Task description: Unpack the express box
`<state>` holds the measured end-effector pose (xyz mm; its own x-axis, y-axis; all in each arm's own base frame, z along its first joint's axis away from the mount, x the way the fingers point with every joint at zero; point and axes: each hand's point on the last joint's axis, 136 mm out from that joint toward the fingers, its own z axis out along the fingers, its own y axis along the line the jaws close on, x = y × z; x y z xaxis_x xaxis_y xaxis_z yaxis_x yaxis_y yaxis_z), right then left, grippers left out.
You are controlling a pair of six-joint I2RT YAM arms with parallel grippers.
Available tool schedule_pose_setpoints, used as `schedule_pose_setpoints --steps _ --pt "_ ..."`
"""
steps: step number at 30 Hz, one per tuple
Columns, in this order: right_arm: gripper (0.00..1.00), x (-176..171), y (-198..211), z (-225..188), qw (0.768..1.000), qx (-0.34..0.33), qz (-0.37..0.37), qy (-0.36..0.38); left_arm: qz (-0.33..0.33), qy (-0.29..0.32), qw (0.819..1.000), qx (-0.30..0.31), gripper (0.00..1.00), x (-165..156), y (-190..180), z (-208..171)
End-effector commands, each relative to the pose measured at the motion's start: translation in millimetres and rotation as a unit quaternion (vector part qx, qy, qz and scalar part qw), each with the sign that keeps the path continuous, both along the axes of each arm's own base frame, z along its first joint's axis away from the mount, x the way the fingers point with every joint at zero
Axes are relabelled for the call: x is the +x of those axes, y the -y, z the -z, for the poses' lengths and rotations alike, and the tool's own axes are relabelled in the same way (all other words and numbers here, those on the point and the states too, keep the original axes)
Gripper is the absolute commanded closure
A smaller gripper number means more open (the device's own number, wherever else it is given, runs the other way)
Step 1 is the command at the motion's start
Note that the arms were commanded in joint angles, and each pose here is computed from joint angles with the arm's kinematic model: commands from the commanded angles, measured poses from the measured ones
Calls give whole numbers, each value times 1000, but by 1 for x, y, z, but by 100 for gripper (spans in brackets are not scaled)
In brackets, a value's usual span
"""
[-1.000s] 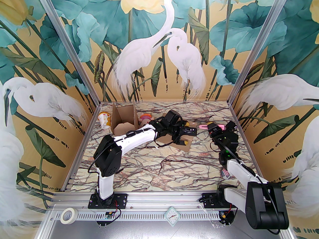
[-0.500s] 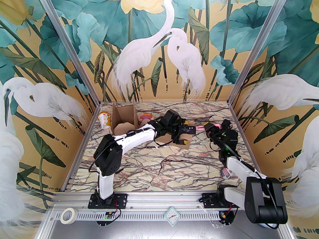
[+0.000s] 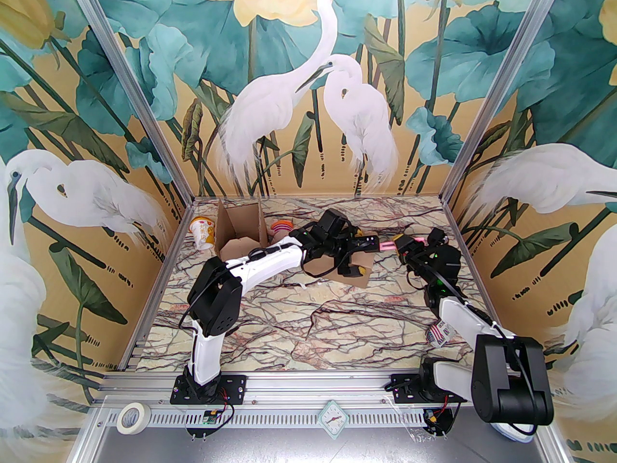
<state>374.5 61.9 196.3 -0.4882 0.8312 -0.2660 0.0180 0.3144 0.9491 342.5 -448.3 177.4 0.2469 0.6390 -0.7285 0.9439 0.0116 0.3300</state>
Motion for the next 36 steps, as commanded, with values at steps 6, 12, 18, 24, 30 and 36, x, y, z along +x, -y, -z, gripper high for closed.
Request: schedule_pose_setpoints --steps 6,12,18,24,30,36 --pt "100 -23 -33 -6 995 40 -89 -33 -127 9 991 -25 0 59 -20 -14" --pt "100 -34 -37 -3 993 19 -109 -43 -156 -2 987 -32 2 67 -24 -18" --pt "100 -37 -36 -4 992 24 -113 -45 -134 -19 991 -11 5 53 -29 -8" --pt "100 -35 -31 -7 991 38 -111 -60 -12 -26 999 -16 8 0 -32 -3" --pt "100 -37 -31 -4 991 36 -108 -74 52 -8 998 22 7 -34 -24 4" --pt "100 -42 -30 -5 991 47 -97 -80 59 -3 998 23 3 -40 -21 0"
